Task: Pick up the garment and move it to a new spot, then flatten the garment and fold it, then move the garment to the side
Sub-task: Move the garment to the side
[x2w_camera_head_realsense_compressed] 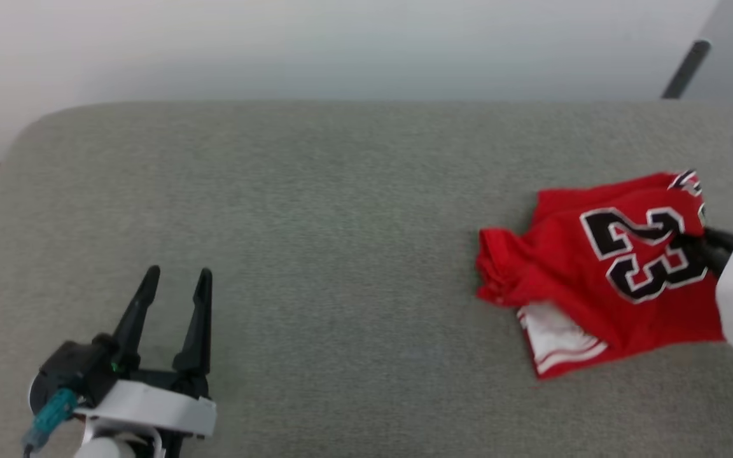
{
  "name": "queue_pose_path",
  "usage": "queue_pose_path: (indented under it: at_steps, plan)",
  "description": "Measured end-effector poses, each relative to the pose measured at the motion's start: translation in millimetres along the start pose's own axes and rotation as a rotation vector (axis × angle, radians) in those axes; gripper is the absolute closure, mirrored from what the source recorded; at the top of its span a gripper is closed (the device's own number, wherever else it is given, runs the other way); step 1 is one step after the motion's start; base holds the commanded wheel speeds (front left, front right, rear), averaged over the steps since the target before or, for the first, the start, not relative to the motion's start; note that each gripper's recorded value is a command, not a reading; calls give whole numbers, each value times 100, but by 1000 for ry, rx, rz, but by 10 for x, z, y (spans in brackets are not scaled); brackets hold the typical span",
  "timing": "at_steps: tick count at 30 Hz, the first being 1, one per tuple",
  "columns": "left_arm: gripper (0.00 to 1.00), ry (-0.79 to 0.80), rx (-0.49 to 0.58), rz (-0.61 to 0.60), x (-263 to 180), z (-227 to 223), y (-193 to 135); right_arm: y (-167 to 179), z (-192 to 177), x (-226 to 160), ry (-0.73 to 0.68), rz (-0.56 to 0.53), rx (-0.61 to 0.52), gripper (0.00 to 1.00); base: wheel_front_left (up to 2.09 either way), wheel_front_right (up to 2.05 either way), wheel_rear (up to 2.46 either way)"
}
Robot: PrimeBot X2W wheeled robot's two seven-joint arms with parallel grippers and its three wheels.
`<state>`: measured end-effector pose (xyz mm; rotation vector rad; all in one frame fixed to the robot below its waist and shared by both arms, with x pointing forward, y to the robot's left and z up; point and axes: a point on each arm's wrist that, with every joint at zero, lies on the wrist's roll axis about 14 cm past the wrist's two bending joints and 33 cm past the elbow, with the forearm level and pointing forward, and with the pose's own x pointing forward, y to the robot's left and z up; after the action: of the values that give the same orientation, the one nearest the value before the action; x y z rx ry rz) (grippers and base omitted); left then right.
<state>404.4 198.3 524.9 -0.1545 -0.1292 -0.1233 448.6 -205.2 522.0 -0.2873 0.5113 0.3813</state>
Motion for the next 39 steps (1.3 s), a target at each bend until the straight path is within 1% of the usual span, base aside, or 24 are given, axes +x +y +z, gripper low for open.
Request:
queue_pose_path:
  at_steps: [12, 16, 24, 33, 38, 39]
  plan:
    - [0, 16, -1, -207, 630, -240, -537, -790, -153, -37, -11, -179, 0, 100, 0, 0, 0]
    - [0, 33, -4, -267, 801, -383, -686, -1094, -260, -64, 3, -250, -12, 100, 0, 0, 0]
    - [0, 87, -23, -357, 1021, -747, -914, -1637, -594, -145, 85, -382, -54, 100, 0, 0, 0]
    - [0, 153, -44, -403, 1115, -1132, -991, -2159, -815, -278, 175, -504, -199, 100, 0, 0, 0]
    - [0, 176, -54, -417, 1141, -1276, -1012, -2351, -867, -277, 226, -535, -315, 100, 0, 0, 0]
    - [0, 176, -54, -417, 1141, -1276, -1012, -2351, -867, -277, 226, -535, -315, 100, 0, 0, 0]
